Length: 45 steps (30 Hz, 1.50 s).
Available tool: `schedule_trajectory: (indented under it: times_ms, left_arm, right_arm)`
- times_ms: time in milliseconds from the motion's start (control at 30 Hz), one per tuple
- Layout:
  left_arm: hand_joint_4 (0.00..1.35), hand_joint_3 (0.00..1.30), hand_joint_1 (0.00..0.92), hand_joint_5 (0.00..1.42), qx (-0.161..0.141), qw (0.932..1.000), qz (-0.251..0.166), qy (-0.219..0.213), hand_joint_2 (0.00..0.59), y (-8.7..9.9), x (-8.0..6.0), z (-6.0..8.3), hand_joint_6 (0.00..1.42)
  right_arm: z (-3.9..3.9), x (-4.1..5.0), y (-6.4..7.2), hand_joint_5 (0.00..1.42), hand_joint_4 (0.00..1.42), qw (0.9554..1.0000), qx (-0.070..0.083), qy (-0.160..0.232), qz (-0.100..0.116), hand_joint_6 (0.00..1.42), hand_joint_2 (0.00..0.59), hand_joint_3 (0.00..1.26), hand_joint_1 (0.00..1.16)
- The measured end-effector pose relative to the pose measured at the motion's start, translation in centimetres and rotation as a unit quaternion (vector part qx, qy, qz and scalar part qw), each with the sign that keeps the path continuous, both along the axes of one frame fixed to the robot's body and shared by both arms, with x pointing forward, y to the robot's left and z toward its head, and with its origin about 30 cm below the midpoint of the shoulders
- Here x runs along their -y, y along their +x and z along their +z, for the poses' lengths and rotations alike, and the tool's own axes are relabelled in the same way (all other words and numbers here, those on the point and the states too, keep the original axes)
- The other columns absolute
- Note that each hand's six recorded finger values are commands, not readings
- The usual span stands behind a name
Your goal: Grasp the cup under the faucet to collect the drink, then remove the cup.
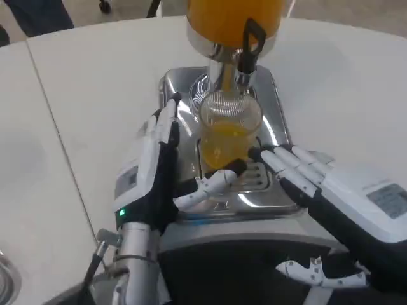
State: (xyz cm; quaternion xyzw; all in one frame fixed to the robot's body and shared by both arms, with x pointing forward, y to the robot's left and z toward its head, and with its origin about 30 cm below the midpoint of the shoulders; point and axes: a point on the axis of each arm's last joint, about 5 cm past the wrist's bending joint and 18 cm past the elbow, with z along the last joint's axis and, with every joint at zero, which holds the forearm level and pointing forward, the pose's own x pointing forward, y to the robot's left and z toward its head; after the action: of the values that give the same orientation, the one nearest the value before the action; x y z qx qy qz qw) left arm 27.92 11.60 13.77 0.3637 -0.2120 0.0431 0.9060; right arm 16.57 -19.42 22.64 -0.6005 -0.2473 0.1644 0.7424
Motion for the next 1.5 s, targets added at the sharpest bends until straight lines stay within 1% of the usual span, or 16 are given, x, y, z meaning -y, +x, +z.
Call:
schedule_trajectory:
  times_ms: [167,300,367,433,500,633,767,833,933,1000,1100,1167,1200,1400,1467,1500]
  left_arm:
    - [0.00,0.00,0.311,0.00,0.012,0.9998,-0.015,-0.005,0.044,0.4,0.6,0.1,0.00]
    - [0.00,0.00,0.315,0.00,0.007,0.9998,-0.019,-0.002,0.044,0.9,1.1,0.1,0.00]
    - [0.00,0.00,0.317,0.00,0.006,0.9997,-0.023,0.000,0.043,1.1,1.2,0.0,0.00]
    - [0.00,0.00,0.318,0.00,0.005,0.9997,-0.023,0.001,0.043,1.2,1.4,-0.1,0.00]
    - [0.00,0.00,0.320,0.00,0.003,0.9997,-0.024,0.001,0.044,1.3,1.5,-0.1,0.00]
    - [0.00,0.00,0.323,0.00,-0.001,0.9996,-0.027,0.002,0.046,1.7,1.9,-0.2,0.00]
    - [0.00,0.00,0.322,0.00,-0.003,0.9996,-0.027,-0.001,0.043,2.1,2.2,-0.1,0.02]
    - [0.00,0.00,0.321,0.00,-0.002,0.9997,-0.025,-0.001,0.043,2.3,2.3,0.0,0.02]
    - [0.00,0.00,0.321,0.00,-0.003,0.9997,-0.023,-0.003,0.043,2.4,2.5,0.0,0.02]
    - [0.00,0.00,0.311,0.02,-0.005,0.9997,-0.024,-0.006,0.045,2.6,2.8,0.1,0.04]
    - [0.00,0.00,0.309,0.04,-0.008,0.9995,-0.026,-0.013,0.046,2.7,3.1,0.1,0.07]
    - [0.00,0.00,0.305,0.06,-0.008,0.9994,-0.029,-0.016,0.043,2.7,3.4,0.2,0.09]
    - [0.00,0.00,0.303,0.07,-0.008,0.9994,-0.031,-0.017,0.042,2.6,3.5,0.1,0.10]
    - [0.00,0.00,0.312,0.10,-0.010,0.9990,-0.036,-0.025,0.042,2.5,4.6,0.1,0.13]
    - [0.00,0.00,0.325,0.13,-0.010,0.9989,-0.039,-0.025,0.040,2.7,5.2,0.3,0.17]
    - [0.00,0.00,0.332,0.16,-0.011,0.9989,-0.037,-0.025,0.042,2.7,5.3,0.2,0.22]
  right_arm:
    - [0.11,0.10,-0.3,0.00,0.00,1.0000,-0.006,-0.001,-0.007,0.06,0.351,0.00,0.56]
    - [0.11,-0.07,-0.8,0.00,0.00,0.9999,-0.013,-0.002,-0.004,0.06,0.351,0.00,0.56]
    - [0.00,-0.08,-0.8,0.00,0.00,0.9998,-0.019,0.004,-0.009,0.06,0.351,0.00,0.56]
    - [-0.04,-0.09,-0.8,0.00,0.00,0.9996,-0.022,0.008,-0.013,0.06,0.348,0.00,0.56]
    - [-0.09,-0.22,-0.7,0.00,0.00,0.9995,-0.024,0.014,-0.015,0.06,0.345,0.00,0.56]
    - [-0.07,-0.41,-0.6,0.00,0.00,0.9995,-0.021,0.014,-0.019,0.06,0.347,0.00,0.56]
    - [-0.18,-0.52,-0.6,0.00,0.00,0.9994,-0.025,0.016,-0.018,0.06,0.349,0.00,0.56]
    - [-0.18,-0.58,-0.6,0.00,0.00,0.9993,-0.029,0.015,-0.015,0.07,0.353,0.00,0.56]
    - [-0.04,-0.60,-0.4,0.01,0.00,0.9991,-0.036,0.017,-0.017,0.08,0.353,0.00,0.56]
    - [0.16,-0.69,-0.3,0.01,0.00,0.9990,-0.036,0.019,-0.018,0.08,0.354,0.00,0.56]
    - [0.29,-0.91,-0.5,0.01,0.00,0.9990,-0.038,0.018,-0.013,0.08,0.354,0.00,0.56]
    - [0.35,-0.93,-0.5,0.01,0.00,0.9988,-0.042,0.018,-0.014,0.08,0.355,0.00,0.56]
    - [0.36,-0.90,-0.4,0.01,0.00,0.9987,-0.045,0.018,-0.017,0.08,0.355,0.00,0.56]
    - [0.47,-0.80,0.6,0.01,0.00,0.9984,-0.047,0.022,-0.023,0.09,0.356,0.00,0.56]
    - [0.42,-0.70,0.9,0.02,0.00,0.9981,-0.051,0.022,-0.027,0.09,0.357,0.01,0.56]
    - [0.40,-0.68,0.9,0.02,0.00,0.9980,-0.052,0.023,-0.028,0.09,0.357,0.01,0.56]
